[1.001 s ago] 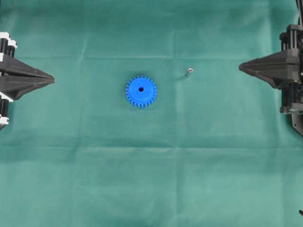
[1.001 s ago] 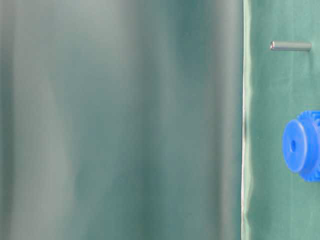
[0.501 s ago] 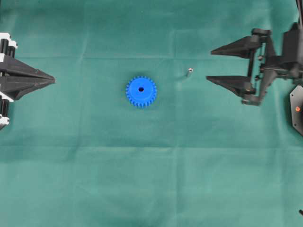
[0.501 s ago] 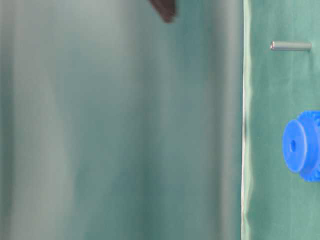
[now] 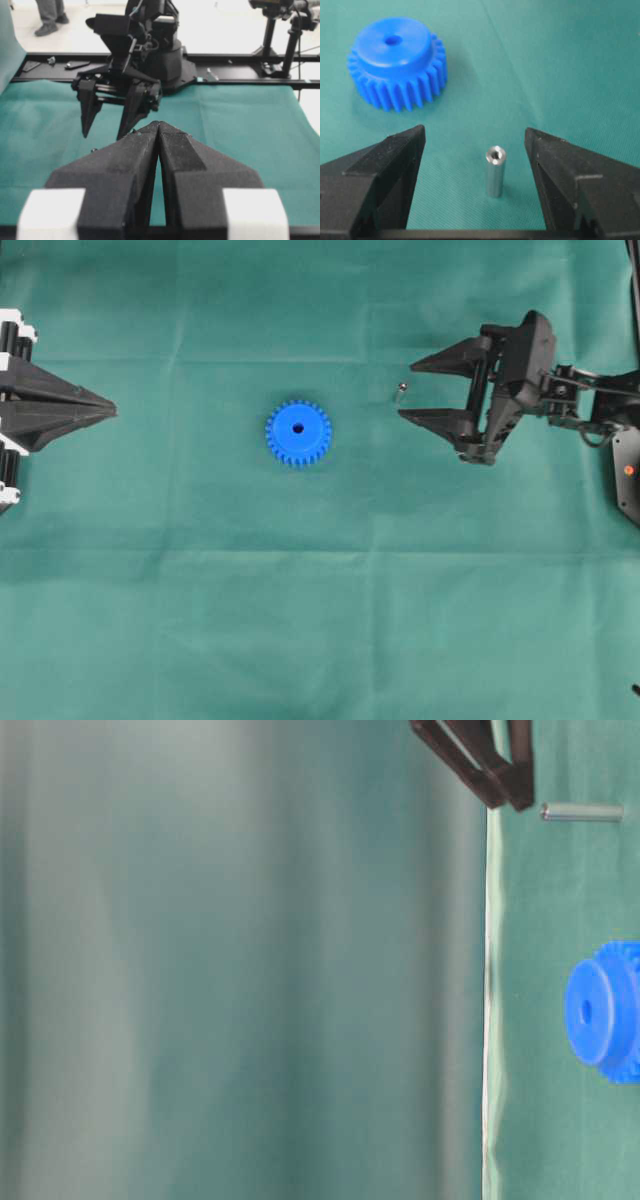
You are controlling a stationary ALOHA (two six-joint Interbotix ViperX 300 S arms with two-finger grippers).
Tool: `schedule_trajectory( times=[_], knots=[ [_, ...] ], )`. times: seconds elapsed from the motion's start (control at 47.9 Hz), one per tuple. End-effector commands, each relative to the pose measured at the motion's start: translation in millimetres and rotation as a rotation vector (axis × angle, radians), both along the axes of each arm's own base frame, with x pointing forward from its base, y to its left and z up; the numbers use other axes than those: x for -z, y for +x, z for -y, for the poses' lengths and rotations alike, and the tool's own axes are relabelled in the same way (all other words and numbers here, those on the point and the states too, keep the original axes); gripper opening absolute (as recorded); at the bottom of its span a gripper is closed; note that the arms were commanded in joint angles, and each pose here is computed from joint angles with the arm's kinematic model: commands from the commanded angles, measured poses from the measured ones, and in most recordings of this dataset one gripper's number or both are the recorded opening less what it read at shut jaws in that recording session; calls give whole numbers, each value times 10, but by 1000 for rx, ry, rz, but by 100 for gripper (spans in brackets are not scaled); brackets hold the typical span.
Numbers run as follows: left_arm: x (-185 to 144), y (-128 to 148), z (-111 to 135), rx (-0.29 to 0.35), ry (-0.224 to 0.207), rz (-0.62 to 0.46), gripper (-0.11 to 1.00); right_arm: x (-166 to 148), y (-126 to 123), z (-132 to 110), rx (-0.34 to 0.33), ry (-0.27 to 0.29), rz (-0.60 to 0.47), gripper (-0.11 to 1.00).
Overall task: Insert the shaft placed at a random location into the center hole of the medium gear at another random location.
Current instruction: 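Move the right gripper to the silver shaft and grasp it upright, then lift the silver shaft with the right gripper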
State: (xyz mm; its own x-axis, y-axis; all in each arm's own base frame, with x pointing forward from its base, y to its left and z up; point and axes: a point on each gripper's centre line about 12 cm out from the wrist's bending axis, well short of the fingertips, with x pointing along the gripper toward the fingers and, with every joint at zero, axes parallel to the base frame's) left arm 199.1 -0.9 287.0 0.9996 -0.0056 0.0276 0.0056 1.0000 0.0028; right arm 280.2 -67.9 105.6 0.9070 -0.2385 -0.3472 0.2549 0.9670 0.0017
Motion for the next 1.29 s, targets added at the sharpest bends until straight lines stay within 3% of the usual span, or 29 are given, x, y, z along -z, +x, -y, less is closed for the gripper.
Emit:
schedule_trajectory(
  times=[0.0, 0.584, 0.689, 0.876, 1.273],
  knots=[
    [-72, 27, -2, -1, 3, 14, 0, -3, 76, 58, 15, -14, 22, 80],
    [-47, 27, 1, 0, 3, -3, 0, 108, 123, 113, 32, -6, -8, 71],
    [-46, 27, 1, 0, 3, -5, 0, 111, 118, 111, 30, -8, -10, 62],
    [-54, 28, 1, 0, 3, -2, 0, 121, 113, 102, 22, -11, -19, 14],
    [-55, 25, 1, 0, 3, -2, 0, -59, 119, 100, 12, -36, 0, 13]
  ],
)
